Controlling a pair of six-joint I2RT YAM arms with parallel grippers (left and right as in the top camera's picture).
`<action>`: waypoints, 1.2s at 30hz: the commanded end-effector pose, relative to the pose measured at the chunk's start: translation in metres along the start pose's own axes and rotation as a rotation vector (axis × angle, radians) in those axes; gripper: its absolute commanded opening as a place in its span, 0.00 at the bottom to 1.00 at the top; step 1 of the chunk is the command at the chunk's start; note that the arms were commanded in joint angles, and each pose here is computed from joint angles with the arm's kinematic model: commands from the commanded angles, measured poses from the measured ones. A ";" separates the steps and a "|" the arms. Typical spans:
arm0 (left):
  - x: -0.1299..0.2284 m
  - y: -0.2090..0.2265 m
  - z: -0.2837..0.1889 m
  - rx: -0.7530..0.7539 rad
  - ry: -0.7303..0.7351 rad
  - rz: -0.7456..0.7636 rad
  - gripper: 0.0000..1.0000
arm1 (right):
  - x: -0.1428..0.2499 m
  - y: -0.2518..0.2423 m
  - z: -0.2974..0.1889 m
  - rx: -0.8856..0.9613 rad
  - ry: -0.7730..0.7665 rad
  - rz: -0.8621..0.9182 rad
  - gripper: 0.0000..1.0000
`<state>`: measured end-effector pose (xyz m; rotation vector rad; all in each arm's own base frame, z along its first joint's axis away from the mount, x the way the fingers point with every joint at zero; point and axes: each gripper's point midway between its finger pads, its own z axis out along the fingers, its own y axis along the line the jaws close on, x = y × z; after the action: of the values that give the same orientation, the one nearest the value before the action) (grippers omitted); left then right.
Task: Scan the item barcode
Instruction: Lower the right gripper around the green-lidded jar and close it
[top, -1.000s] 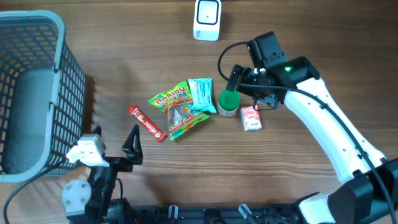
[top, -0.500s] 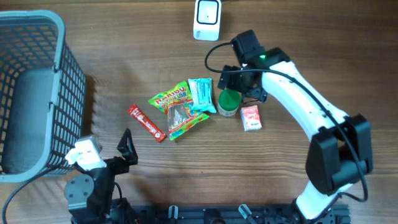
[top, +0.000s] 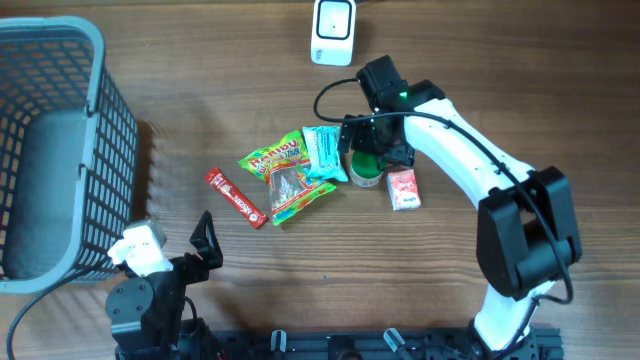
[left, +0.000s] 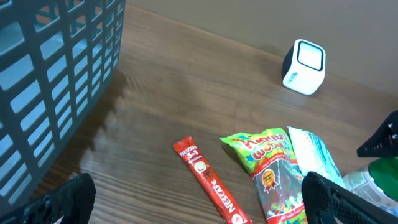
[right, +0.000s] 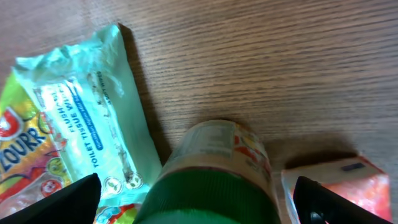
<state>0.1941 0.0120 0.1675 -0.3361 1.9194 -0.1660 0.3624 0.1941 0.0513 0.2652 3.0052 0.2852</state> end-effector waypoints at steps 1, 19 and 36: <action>0.001 0.001 0.000 -0.006 0.000 0.017 1.00 | 0.006 0.006 0.019 0.020 0.036 -0.032 0.99; 0.001 0.001 0.000 -0.006 0.000 0.017 1.00 | 0.020 -0.010 0.041 0.135 0.073 -0.040 0.79; 0.001 0.001 0.000 -0.006 0.000 0.017 1.00 | 0.031 -0.025 0.053 0.170 0.095 -0.068 0.89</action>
<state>0.1936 0.0119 0.1663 -0.3373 1.9246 -0.1659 0.3427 0.1927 0.0091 0.1841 3.1022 0.1039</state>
